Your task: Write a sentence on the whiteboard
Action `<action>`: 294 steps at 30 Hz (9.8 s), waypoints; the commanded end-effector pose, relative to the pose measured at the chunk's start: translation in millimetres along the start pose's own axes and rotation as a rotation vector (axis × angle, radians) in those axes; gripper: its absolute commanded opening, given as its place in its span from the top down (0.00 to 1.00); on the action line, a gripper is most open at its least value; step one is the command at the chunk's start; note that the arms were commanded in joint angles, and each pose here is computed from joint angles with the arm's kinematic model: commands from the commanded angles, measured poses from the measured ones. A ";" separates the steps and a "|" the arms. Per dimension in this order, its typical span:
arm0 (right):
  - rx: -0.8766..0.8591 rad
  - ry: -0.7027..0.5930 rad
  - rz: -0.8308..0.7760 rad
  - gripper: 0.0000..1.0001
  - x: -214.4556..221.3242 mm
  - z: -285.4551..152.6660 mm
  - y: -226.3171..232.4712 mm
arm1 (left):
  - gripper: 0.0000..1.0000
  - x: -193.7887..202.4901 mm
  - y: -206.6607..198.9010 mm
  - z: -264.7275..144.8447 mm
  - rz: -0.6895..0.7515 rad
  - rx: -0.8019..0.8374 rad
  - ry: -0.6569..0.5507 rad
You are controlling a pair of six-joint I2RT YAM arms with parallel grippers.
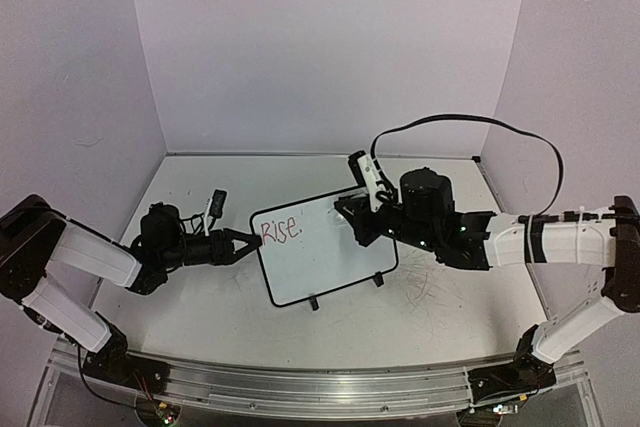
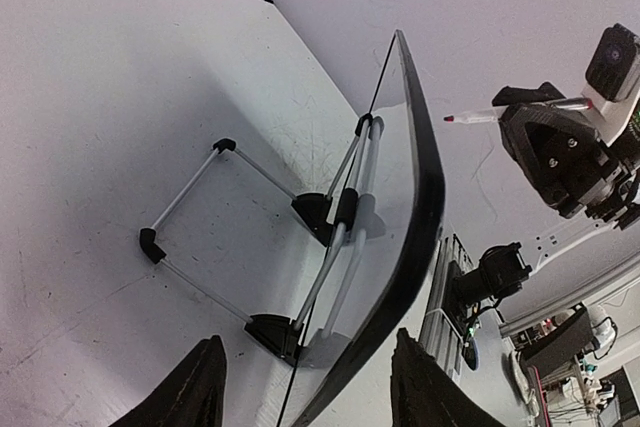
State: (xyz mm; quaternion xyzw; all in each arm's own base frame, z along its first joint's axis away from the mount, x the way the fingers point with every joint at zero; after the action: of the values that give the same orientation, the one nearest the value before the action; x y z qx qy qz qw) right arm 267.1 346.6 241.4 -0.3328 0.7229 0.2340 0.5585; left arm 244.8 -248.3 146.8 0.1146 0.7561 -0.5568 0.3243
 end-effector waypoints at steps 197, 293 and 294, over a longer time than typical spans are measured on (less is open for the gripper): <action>0.075 -0.140 0.004 1.00 -0.3 32.3 -1.7 | 1.00 1.5 -7.0 18.9 0.194 0.075 0.014; 0.080 -0.138 0.092 1.00 10.5 19.0 -10.0 | 1.00 2.5 -7.2 18.5 0.200 0.078 0.018; 0.090 -0.147 0.099 1.00 8.7 14.7 -16.2 | 1.00 2.6 -7.0 18.7 0.199 0.077 0.018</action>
State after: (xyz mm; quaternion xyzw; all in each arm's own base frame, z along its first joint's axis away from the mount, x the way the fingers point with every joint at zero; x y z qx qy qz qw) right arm 289.5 364.5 207.8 -0.2776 0.7176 0.2431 0.5907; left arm 247.2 -267.2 150.9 0.1992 0.7220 -0.5504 0.3688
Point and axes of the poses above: each gripper's point midway between its finger pads, its own z axis out along the fingers, its own y axis along the line the jaws close on, x = y × z, the point moved 3 cm from there along -z, back along the fingers, and after that the axes turned 5 degrees about -z, right-handed, at the moved point
